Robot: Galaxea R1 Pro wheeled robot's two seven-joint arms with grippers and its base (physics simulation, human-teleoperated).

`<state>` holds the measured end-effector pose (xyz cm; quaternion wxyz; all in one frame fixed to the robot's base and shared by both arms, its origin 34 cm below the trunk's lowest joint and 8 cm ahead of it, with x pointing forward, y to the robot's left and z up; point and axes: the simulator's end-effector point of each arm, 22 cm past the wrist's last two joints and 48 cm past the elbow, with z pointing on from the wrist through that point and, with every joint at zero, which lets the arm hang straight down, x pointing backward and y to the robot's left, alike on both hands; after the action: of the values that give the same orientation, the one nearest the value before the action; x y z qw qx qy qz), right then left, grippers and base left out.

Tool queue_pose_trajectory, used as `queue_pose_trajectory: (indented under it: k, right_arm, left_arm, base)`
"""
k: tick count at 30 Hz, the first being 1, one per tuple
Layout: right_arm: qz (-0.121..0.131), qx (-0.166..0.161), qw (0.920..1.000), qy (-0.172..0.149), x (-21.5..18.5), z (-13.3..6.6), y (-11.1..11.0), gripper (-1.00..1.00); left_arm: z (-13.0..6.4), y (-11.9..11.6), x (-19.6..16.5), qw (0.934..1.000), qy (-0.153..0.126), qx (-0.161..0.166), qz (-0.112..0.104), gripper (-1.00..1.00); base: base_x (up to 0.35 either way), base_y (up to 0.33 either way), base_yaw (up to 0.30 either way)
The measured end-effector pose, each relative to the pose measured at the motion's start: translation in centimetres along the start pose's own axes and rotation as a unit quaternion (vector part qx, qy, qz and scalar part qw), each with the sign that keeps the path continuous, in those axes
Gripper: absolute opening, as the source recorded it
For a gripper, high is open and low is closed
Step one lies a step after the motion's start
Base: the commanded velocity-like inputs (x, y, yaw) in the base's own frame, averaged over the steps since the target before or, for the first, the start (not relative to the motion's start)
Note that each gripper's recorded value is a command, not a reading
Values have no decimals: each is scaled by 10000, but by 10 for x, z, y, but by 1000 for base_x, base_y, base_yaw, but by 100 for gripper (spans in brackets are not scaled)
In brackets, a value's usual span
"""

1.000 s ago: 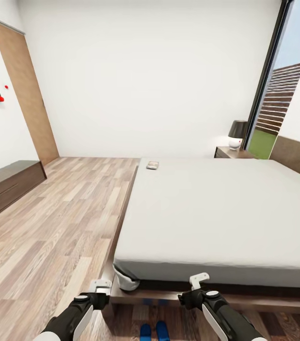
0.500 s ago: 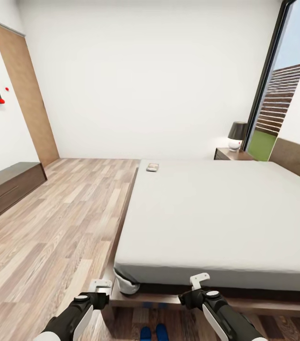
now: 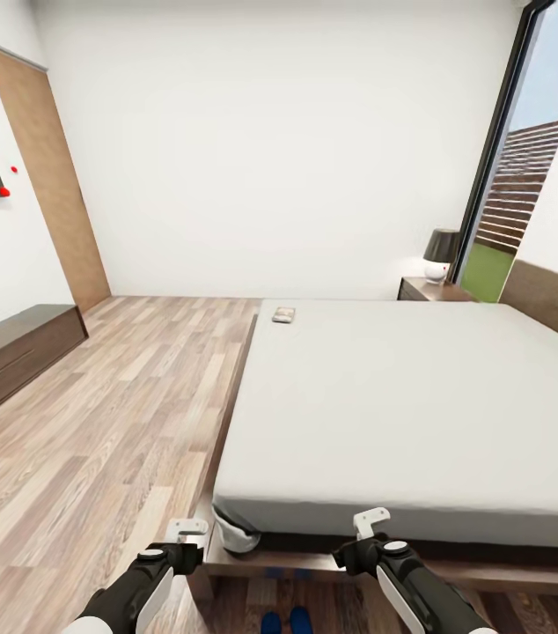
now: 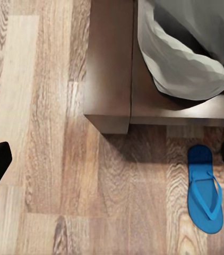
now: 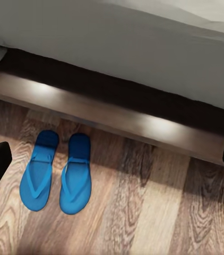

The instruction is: In the bedroom, move the book from the bed onto either nightstand, and place the two sandals side by side next to the bed.

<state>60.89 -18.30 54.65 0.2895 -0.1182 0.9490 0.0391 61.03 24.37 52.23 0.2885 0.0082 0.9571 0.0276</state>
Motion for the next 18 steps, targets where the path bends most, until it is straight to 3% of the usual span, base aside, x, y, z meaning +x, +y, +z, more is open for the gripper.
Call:
queue_pose_trajectory:
  k: [10,18]
  right_arm:
    - [8,-10,10000,32,-9,-14,-1,100]
    - [95,22,9990,443,20,-19,-3,100]
  left_arm:
    - [-14,3,-4,10000,80,-38,8,100]
    - [-22,6,20,9991,414,-68,29,100]
  base:
    - [0,0,0]
    - [0,0,0]
